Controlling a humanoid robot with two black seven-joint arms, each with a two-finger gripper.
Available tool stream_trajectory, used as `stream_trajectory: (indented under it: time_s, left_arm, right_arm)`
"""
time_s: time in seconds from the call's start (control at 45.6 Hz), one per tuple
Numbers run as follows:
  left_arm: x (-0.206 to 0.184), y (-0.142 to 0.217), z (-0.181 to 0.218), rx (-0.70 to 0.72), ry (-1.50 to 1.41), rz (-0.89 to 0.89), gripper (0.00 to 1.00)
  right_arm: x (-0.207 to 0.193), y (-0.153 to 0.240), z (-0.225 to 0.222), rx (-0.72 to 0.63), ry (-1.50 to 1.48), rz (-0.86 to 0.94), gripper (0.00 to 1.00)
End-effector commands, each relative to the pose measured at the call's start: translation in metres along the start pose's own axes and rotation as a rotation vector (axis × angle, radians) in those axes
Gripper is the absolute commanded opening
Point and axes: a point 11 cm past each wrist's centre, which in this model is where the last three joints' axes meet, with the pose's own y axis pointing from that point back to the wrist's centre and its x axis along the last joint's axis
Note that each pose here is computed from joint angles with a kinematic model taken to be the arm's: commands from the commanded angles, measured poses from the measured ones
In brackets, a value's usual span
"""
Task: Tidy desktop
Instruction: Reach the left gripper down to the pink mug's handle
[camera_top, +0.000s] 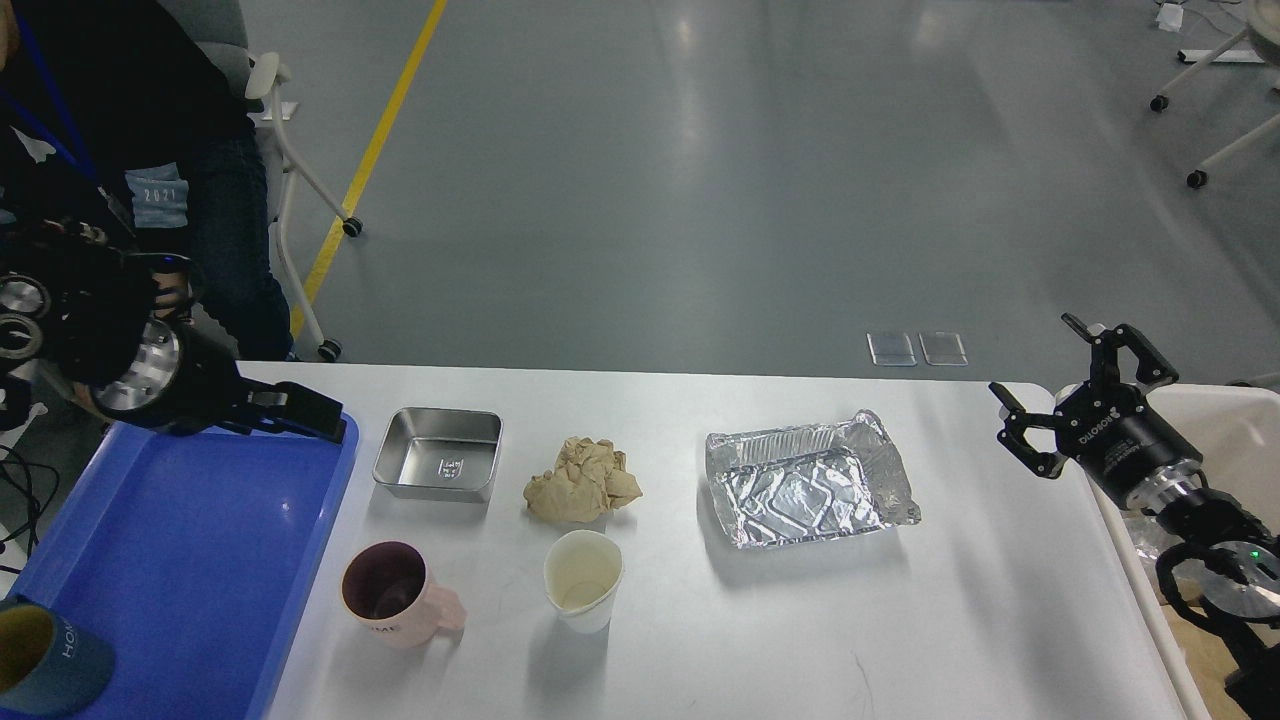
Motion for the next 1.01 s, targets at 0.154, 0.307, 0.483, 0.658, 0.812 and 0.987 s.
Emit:
stream_trajectory:
  time_s: [0.154,0.307,0.483,0.658,0.812,0.987]
  left_arm:
    - [-0.022,-0.027,0.007,0.037,-0.055,-0.099,0.99]
    - [-0.026,-0.028,0.001,0.047,-0.042,-0.109,0.99]
    - [-0.034,-0.033,-0.003,0.058,-0.037,-0.133,0.99]
    - [-0.048,-0.043,-0.006,0.058,-0.026,-0.169,0.98]
    - [-0.059,-0.052,-0.007,0.056,-0.023,-0.195,0.98]
    - [-0.067,-0.058,-0.010,0.059,-0.007,-0.205,0.98]
  right_arm:
    - [0.004,0.003,-0.005,-0.001,0.014,0.009,1.00]
    - [0.003,0.002,-0.003,-0.002,0.011,0.006,1.00]
    - [0.002,0.002,-0.001,-0.006,0.009,0.006,1.00]
    - [0.003,0.003,-0.002,-0.007,0.012,0.009,1.00]
    - [0.005,0.005,0.000,-0.012,0.010,0.013,1.00]
    - [0.006,0.007,0.003,-0.016,0.007,0.015,1.00]
